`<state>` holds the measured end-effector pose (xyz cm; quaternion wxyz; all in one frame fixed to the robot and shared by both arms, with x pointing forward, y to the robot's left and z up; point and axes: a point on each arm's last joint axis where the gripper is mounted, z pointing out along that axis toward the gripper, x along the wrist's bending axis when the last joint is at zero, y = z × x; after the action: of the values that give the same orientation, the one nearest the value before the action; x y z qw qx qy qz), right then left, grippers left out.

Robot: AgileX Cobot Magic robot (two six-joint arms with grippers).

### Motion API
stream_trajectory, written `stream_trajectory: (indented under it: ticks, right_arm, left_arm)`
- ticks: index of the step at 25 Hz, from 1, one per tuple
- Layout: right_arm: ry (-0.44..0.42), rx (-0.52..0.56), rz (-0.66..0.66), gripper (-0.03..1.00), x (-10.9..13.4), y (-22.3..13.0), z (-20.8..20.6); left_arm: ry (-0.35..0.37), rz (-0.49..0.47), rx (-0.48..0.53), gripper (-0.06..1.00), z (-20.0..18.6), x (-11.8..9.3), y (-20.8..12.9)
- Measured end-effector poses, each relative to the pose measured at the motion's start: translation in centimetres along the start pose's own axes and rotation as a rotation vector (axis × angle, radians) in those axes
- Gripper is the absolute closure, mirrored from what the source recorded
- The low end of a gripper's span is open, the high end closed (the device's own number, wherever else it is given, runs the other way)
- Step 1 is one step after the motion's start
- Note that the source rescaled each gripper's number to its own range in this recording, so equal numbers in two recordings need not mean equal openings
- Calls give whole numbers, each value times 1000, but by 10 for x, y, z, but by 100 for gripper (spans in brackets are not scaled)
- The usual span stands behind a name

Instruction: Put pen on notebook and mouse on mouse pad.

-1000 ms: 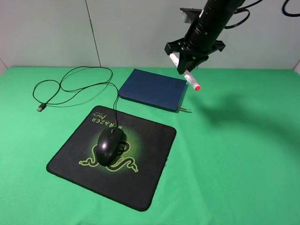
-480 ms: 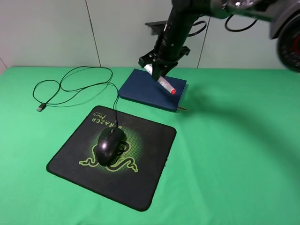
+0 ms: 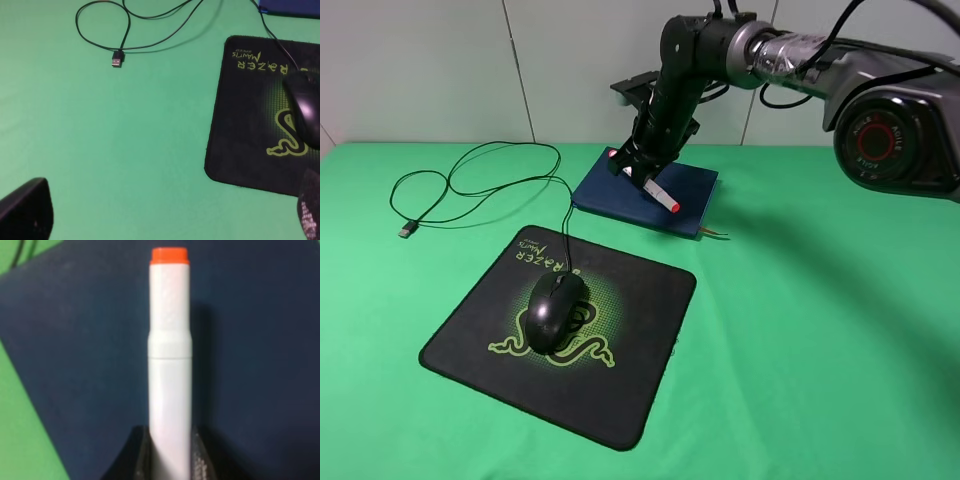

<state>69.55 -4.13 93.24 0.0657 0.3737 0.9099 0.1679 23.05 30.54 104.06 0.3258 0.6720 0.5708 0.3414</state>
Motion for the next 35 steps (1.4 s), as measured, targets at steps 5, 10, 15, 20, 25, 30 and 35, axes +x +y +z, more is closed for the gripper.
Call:
stream_trajectory:
  ticks: [5, 10, 15, 20, 25, 30, 35]
  right_arm:
    - [-19, 21, -28, 97, -3, -4, 11]
    - [-30, 20, -37, 97, -4, -3, 11]
    - [-33, 13, -38, 58, -4, -3, 11]
    - [-35, 7, 8, 2, -4, -2, 11]
    - [-35, 7, 15, -3, -4, -2, 11]
    - [-32, 17, 15, -3, -4, -3, 11]
    - [-31, 14, 15, -3, -3, -2, 5]
  left_arm:
    - [0, 0, 0, -1, 0, 0, 0]
    - [0, 0, 0, -1, 0, 0, 0]
    - [0, 0, 0, -1, 0, 0, 0]
    - [0, 0, 0, -1, 0, 0, 0]
    - [0, 0, 0, -1, 0, 0, 0]
    - [0, 0, 0, -1, 0, 0, 0]
    - [1, 0, 0, -1, 0, 0, 0]
